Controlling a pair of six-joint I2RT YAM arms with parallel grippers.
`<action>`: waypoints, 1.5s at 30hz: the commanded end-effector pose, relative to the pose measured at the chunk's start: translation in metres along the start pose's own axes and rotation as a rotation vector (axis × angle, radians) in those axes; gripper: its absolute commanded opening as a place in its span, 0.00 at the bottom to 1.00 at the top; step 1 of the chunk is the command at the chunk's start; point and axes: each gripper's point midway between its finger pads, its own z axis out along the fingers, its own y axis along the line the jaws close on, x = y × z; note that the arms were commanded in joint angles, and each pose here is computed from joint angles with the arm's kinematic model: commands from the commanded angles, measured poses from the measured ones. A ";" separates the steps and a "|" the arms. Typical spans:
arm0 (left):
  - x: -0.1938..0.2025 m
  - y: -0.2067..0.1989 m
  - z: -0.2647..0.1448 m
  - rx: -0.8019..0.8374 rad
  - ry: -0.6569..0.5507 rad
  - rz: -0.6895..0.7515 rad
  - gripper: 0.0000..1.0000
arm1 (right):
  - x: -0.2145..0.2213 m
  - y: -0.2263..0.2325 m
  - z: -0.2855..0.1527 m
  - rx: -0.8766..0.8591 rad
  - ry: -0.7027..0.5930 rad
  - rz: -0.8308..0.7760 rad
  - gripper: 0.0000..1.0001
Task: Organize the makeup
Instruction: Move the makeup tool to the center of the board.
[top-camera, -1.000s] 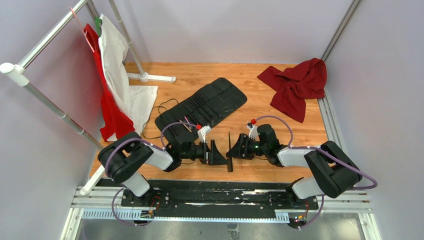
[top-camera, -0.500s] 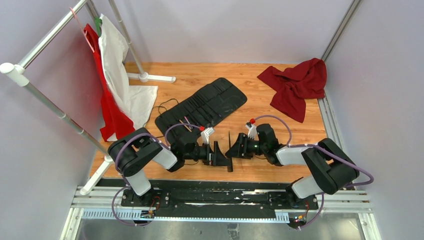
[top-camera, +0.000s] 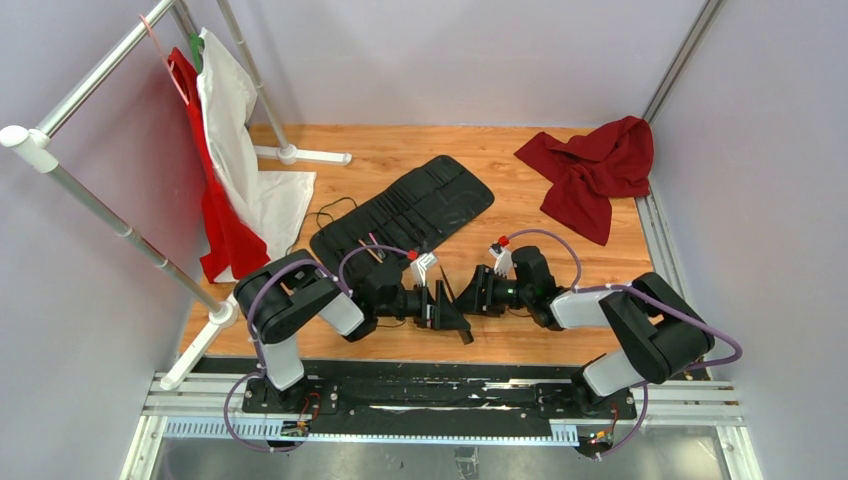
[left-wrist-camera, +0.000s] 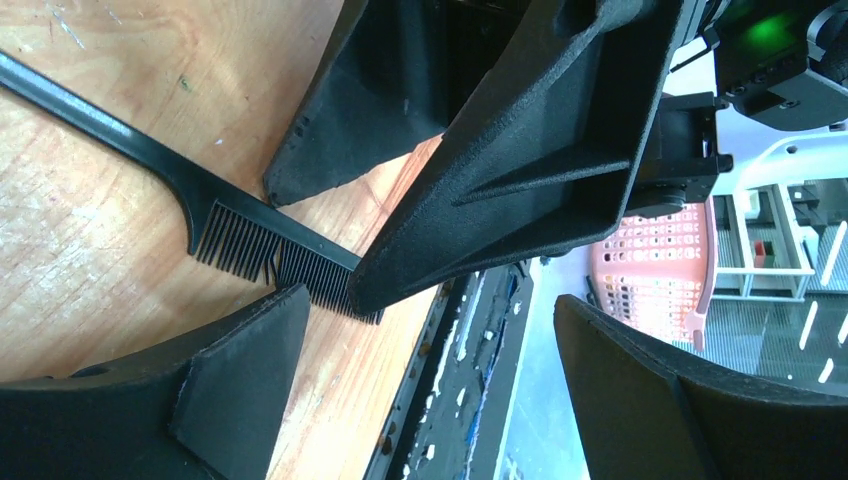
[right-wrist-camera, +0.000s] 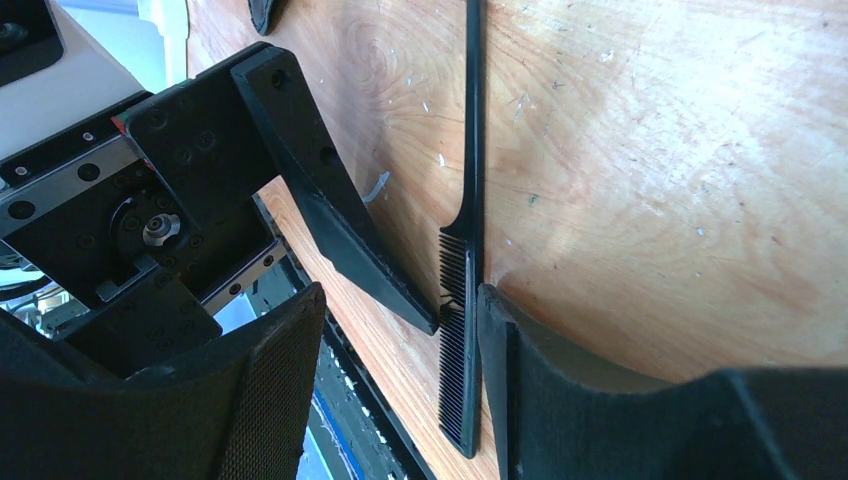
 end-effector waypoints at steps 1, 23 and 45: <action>0.005 0.006 0.005 -0.011 0.014 -0.004 0.98 | 0.007 -0.020 0.000 0.076 0.018 0.038 0.58; 0.005 0.016 0.013 -0.034 0.021 -0.019 0.98 | 0.012 -0.014 0.007 0.047 0.040 0.041 0.58; -0.004 0.020 0.019 -0.079 0.034 0.014 0.98 | -0.057 -0.007 -0.002 0.119 -0.050 -0.048 0.58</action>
